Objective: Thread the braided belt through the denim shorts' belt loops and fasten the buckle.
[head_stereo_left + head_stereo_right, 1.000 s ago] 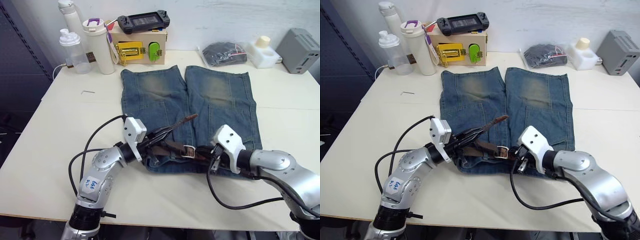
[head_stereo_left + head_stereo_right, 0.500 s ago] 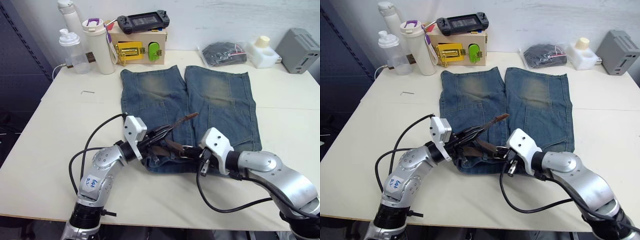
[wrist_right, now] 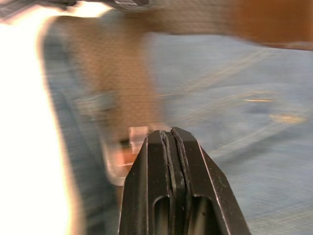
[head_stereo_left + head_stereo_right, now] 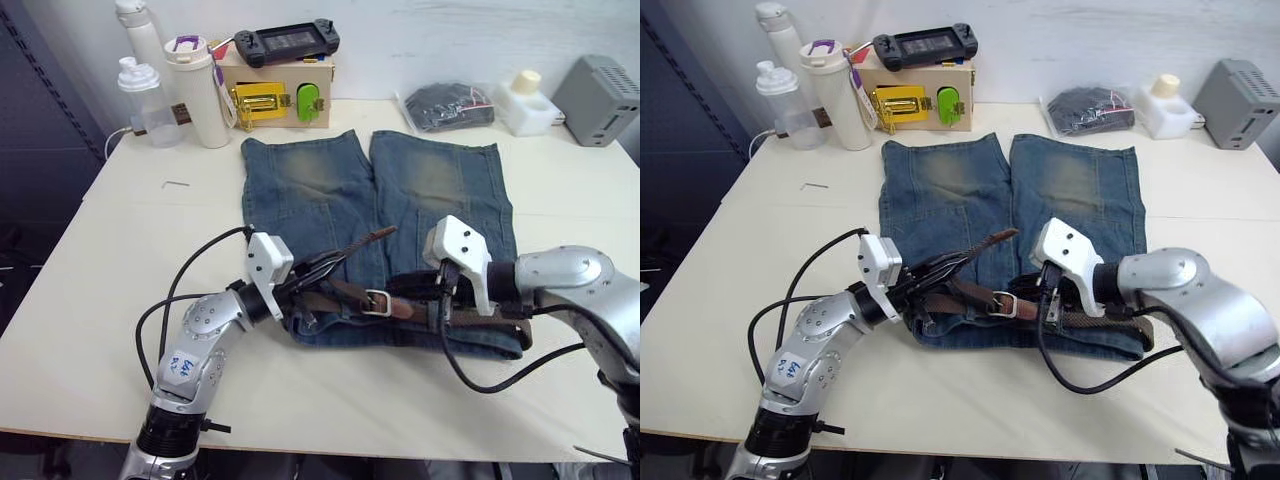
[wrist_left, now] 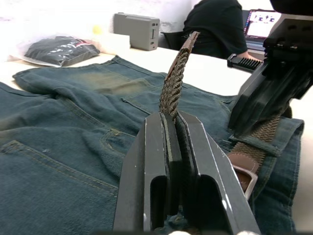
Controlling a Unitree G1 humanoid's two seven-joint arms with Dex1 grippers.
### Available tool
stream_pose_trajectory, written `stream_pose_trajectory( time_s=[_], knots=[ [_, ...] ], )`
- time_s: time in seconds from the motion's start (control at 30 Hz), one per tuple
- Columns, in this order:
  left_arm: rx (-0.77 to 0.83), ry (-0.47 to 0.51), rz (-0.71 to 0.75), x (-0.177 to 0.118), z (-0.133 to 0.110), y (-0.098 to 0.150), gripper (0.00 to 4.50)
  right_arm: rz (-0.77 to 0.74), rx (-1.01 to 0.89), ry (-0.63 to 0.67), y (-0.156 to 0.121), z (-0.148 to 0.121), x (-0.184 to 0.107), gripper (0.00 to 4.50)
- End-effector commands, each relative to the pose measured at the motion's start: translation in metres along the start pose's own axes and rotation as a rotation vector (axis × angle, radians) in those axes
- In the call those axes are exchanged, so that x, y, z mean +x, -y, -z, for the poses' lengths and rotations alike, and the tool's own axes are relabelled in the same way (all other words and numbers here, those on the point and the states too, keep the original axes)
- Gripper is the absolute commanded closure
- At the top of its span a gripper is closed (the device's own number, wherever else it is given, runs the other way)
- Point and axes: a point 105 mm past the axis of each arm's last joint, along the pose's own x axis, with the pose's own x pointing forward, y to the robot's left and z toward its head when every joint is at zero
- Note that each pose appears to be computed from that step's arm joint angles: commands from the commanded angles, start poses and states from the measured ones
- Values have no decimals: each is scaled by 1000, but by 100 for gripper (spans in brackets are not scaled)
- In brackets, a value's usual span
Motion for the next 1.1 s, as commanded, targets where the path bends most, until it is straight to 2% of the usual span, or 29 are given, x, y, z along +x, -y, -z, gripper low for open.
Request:
stream_pose_trajectory(
  time_s=[0.03,0.57,0.93,1.1],
  knots=[
    [31,42,11,1,-11,5,450,-84,17,-23,3,-1,10,441],
    [33,44,-6,-1,-13,6,450,-118,-7,-102,6,18,30,441],
    [30,43,-6,0,-12,5,450,-161,-28,-150,-5,28,46,441],
    [33,47,-6,1,-13,5,450,-172,-67,-221,-9,42,51,441]
  ],
)
